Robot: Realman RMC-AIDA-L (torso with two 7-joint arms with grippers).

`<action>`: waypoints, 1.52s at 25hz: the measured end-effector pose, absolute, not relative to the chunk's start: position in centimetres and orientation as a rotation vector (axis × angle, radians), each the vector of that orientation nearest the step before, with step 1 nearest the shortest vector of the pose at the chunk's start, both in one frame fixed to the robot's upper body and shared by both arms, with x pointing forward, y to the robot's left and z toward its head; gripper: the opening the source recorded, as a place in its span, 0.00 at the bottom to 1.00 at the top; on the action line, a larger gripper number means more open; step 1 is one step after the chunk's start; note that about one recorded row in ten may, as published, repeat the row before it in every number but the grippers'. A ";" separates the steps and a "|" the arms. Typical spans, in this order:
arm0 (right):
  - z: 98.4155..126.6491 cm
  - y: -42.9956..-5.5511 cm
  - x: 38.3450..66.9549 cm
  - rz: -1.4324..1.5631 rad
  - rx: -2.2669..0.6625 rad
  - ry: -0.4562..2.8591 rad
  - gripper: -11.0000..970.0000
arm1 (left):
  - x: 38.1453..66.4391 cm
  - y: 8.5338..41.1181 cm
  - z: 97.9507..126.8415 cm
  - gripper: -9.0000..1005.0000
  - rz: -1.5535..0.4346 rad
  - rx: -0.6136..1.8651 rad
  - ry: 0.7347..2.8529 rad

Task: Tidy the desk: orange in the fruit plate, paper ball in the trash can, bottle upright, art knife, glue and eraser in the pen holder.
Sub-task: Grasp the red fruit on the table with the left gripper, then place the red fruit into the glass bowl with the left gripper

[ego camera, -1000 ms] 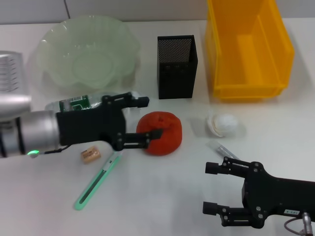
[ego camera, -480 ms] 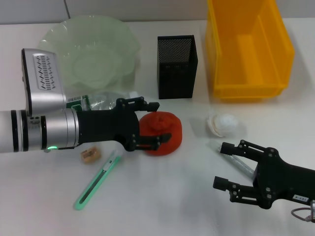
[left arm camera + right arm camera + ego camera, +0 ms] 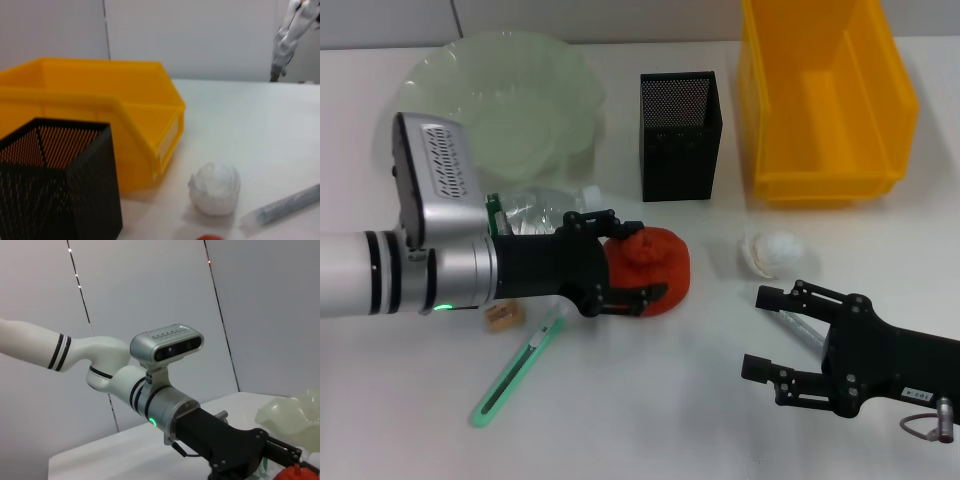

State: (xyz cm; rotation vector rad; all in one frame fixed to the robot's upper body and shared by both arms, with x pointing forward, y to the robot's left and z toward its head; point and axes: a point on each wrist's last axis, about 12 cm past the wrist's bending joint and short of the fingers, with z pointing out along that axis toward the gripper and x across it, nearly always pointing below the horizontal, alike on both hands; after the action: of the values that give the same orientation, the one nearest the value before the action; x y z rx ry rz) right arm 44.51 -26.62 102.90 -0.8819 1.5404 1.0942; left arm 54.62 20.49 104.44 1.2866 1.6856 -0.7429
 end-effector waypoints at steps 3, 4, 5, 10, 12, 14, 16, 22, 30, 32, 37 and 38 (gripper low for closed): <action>102.9 -26.6 44.5 1.093 -0.883 1.543 0.83 | 54.9 20.0 104.1 0.81 -0.719 1.255 1.705; 102.9 -26.6 44.5 1.093 -0.883 1.543 0.83 | 54.9 19.9 104.0 0.81 -0.711 1.238 1.712; 102.9 -26.6 44.5 1.093 -0.883 1.543 0.83 | 55.0 19.9 103.9 0.81 -0.702 1.225 1.720; 102.8 -26.6 44.5 1.090 -0.880 1.548 0.83 | 54.9 19.6 103.7 0.64 -0.693 1.218 1.734; 102.7 -26.6 44.4 1.089 -0.878 1.550 0.83 | 54.8 19.5 103.7 0.57 -0.701 1.218 1.732; 102.7 -26.6 44.4 1.089 -0.877 1.551 0.83 | 54.6 19.6 103.7 0.52 -0.711 1.217 1.726; 102.7 -26.7 44.4 1.088 -0.877 1.552 0.83 | 54.5 19.6 103.8 0.47 -0.717 1.217 1.721; 102.7 -26.6 44.3 1.089 -0.871 1.553 0.83 | 54.0 19.9 105.1 0.32 -0.752 1.200 1.644; 102.5 -26.4 44.3 1.095 -0.865 1.556 0.83 | 56.1 21.5 108.5 0.22 -0.686 0.953 1.548; 102.4 -26.3 44.3 1.090 -0.864 1.556 0.83 | 57.0 22.1 109.3 0.21 -0.649 0.892 1.531; 102.3 -26.2 44.1 1.095 -0.855 1.553 0.83 | 59.7 23.3 109.8 0.17 -0.459 0.755 1.596; 102.2 -26.1 44.1 1.093 -0.853 1.550 0.83 | 60.0 23.5 109.8 0.16 -0.431 0.743 1.609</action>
State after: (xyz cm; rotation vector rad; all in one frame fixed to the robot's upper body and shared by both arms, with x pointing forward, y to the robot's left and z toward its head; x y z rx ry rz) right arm 44.05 -26.11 102.25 -0.8535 1.5498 1.0934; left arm 60.00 23.50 109.77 0.7434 1.6088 -0.4309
